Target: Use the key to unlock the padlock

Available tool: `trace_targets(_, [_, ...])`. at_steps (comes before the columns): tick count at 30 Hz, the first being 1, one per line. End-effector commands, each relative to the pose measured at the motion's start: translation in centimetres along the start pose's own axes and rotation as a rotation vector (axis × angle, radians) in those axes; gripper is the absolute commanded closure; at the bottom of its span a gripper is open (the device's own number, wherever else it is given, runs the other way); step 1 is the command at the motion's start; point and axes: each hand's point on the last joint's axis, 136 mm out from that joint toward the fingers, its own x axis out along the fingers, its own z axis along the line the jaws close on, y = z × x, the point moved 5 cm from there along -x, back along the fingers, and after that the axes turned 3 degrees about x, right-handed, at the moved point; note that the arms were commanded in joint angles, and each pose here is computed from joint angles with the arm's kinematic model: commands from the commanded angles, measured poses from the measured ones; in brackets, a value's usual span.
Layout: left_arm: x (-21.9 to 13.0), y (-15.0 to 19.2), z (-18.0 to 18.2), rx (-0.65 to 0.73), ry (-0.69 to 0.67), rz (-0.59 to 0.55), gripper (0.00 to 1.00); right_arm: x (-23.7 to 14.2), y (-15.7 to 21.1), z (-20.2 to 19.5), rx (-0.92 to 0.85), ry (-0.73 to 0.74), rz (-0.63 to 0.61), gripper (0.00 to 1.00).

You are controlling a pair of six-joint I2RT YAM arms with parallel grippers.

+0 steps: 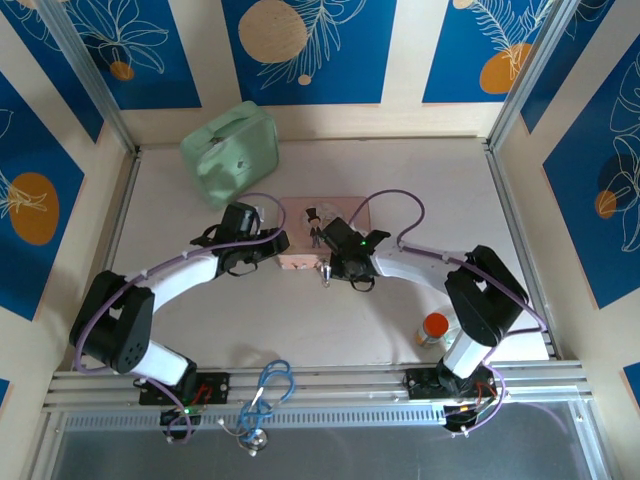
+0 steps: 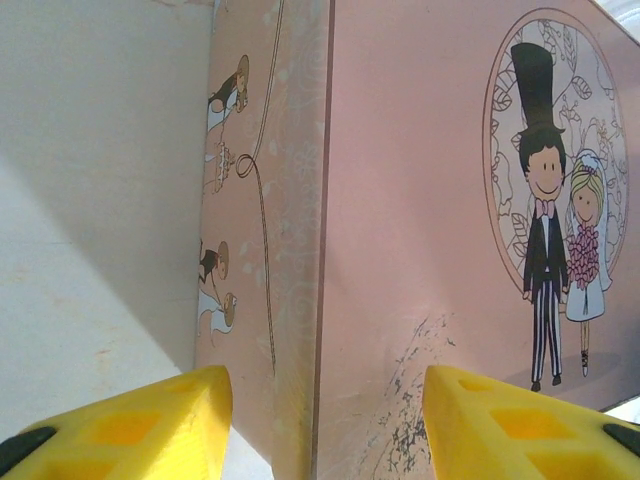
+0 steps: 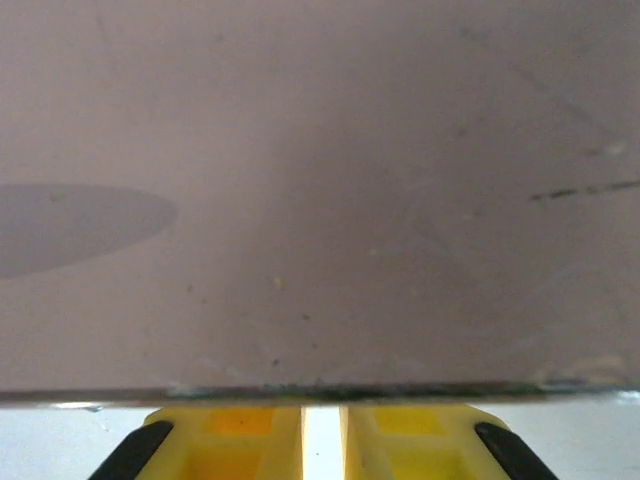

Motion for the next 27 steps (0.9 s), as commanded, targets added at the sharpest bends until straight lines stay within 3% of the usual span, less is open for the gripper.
trace_targets(1, [0.3,-0.7,-0.2,0.019,0.005,0.007,0.49,0.3,0.2,0.7,-0.014,0.006,0.019,0.83])
trace_targets(27, [1.0,0.8,0.9,-0.006,0.004,0.039,0.55,0.8,1.3,6.4,-0.288,0.042,-0.046,0.91])
